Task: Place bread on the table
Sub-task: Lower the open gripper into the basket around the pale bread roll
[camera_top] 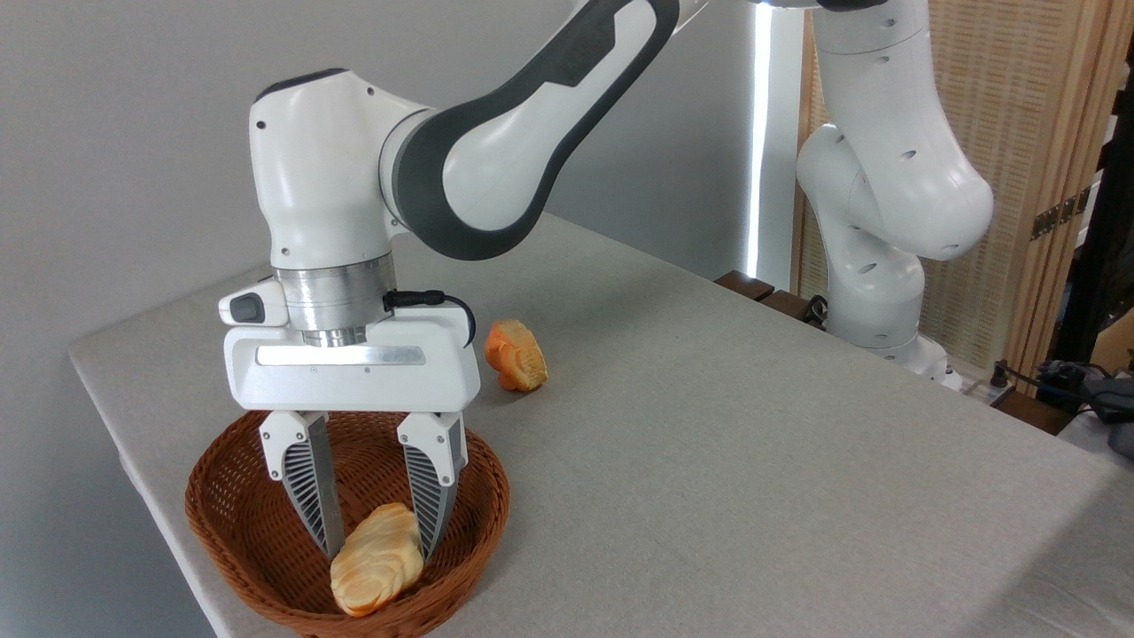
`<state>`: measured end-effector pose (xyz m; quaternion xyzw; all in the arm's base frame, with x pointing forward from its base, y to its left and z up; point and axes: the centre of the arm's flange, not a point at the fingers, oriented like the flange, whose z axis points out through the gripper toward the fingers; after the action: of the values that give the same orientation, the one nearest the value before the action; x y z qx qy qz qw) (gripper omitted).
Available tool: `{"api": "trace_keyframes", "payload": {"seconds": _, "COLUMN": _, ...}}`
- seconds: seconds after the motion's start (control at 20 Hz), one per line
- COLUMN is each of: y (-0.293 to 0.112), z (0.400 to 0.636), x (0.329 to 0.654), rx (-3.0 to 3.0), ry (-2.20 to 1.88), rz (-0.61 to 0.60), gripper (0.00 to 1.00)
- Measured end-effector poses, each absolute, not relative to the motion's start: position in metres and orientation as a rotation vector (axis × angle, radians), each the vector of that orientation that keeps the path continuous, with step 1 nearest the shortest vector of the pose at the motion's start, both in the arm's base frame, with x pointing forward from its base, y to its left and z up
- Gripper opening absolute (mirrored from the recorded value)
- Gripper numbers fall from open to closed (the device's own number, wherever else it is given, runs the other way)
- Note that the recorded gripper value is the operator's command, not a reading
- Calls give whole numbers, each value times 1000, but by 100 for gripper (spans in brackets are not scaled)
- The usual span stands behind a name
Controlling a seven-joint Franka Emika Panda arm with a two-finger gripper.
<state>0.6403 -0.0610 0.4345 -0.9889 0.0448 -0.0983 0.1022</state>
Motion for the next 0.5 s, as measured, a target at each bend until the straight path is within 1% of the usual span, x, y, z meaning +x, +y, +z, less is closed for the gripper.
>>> {"api": "trace_keyframes", "payload": {"seconds": 0.05, "y": -63, "z": 432, "x": 640, "rx": -2918, "ry": 139, "rz": -286, "gripper": 99}}
{"api": "trace_keyframes", "payload": {"seconds": 0.1, "y": -64, "z": 431, "x": 641, "rx": -2917, "ry": 143, "rz": -283, "gripper": 97}}
{"api": "trace_keyframes", "payload": {"seconds": 0.15, "y": -64, "z": 430, "x": 641, "rx": -2916, "ry": 144, "rz": -282, "gripper": 88}}
{"api": "trace_keyframes", "payload": {"seconds": 0.2, "y": -64, "z": 430, "x": 641, "rx": -2914, "ry": 146, "rz": -281, "gripper": 82}}
{"api": "trace_keyframes", "payload": {"seconds": 0.25, "y": -64, "z": 430, "x": 641, "rx": -2913, "ry": 147, "rz": -281, "gripper": 70}}
{"api": "trace_keyframes", "payload": {"seconds": 0.3, "y": -64, "z": 429, "x": 641, "rx": -2911, "ry": 148, "rz": -280, "gripper": 65}}
{"api": "trace_keyframes", "payload": {"seconds": 0.35, "y": -64, "z": 429, "x": 641, "rx": -2909, "ry": 150, "rz": -280, "gripper": 55}}
{"api": "trace_keyframes", "payload": {"seconds": 0.4, "y": -64, "z": 429, "x": 641, "rx": -2903, "ry": 156, "rz": -280, "gripper": 50}}
{"api": "trace_keyframes", "payload": {"seconds": 0.45, "y": -64, "z": 429, "x": 641, "rx": -2900, "ry": 159, "rz": -281, "gripper": 42}}
{"api": "trace_keyframes", "payload": {"seconds": 0.5, "y": -65, "z": 429, "x": 641, "rx": -2899, "ry": 163, "rz": -287, "gripper": 39}}
